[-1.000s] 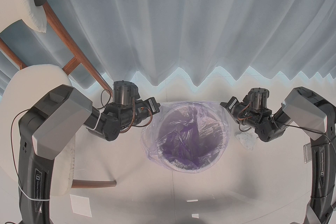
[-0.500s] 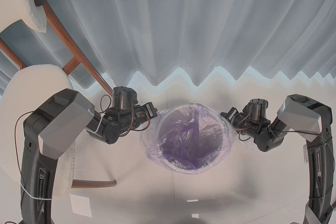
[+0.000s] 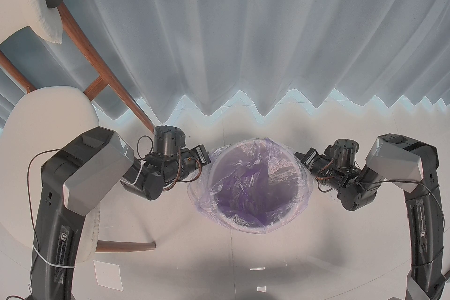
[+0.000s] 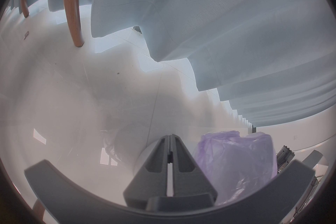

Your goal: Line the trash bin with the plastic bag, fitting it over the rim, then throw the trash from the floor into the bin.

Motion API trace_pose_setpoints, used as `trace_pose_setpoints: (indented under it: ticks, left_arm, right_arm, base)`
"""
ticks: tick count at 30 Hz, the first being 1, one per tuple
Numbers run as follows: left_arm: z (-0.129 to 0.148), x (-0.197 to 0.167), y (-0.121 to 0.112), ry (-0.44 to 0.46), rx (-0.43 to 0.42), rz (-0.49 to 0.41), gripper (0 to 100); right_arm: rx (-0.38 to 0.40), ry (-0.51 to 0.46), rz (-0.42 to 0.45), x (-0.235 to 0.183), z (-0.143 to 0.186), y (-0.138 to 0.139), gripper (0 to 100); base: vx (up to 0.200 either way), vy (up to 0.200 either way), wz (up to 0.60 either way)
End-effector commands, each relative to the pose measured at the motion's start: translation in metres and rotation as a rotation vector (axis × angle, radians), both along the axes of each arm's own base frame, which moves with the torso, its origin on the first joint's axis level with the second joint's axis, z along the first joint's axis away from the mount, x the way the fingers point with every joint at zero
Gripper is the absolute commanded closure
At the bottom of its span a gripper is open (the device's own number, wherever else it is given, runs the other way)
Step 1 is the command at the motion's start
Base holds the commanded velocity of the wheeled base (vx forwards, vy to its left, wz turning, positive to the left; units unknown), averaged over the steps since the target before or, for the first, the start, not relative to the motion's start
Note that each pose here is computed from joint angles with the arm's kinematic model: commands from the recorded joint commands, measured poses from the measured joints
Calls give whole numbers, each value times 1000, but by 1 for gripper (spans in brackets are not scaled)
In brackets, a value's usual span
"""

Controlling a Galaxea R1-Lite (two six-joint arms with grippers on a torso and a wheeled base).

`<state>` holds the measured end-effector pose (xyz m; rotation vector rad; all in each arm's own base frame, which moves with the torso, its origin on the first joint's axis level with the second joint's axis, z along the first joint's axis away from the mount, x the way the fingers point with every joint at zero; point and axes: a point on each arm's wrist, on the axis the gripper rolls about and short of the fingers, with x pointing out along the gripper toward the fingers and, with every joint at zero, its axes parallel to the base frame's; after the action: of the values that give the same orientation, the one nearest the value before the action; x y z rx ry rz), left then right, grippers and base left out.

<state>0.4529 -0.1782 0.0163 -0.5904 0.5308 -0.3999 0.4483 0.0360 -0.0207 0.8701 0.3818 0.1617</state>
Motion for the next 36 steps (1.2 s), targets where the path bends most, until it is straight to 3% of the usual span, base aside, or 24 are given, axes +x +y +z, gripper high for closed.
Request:
trace_pose_setpoints:
  ticks: [1,4,5,7,8,11,17,27,36]
  left_arm:
    - [-5,0,1,8,7,12,100]
    - [-5,1,1,6,10,25,100]
    - [-5,0,1,9,11,25,0]
    - [-4,-1,1,10,12,25,0]
    - [-4,-2,1,11,13,25,0]
    - [0,-2,2,-2,7,37,0]
    - [33,-12,6,-69,-53,84,0]
    - [66,-40,20,-79,-46,124,0]
    - [43,-61,13,9,0,89,0]
  right_arm:
    - [1,15,0,-1,-10,0,100]
    - [2,13,-2,0,-9,-1,100]
    - [2,16,-3,0,-9,-1,100]
    - [2,20,-5,-1,-10,-2,100]
    - [2,19,-8,-1,-10,-3,0]
    - [17,7,-43,-4,-4,-8,0]
    - [131,-20,-106,-23,32,-21,0]
    - [128,-15,-122,-60,41,-29,0]
    - [126,-2,-120,-84,32,-26,0]
  base:
    - [0,0,0]
    - [0,0,0]
    - [0,0,0]
    - [0,0,0]
    - [0,0,0]
    - [0,0,0]
    - [0,0,0]
    - [0,0,0]
    - [0,0,0]
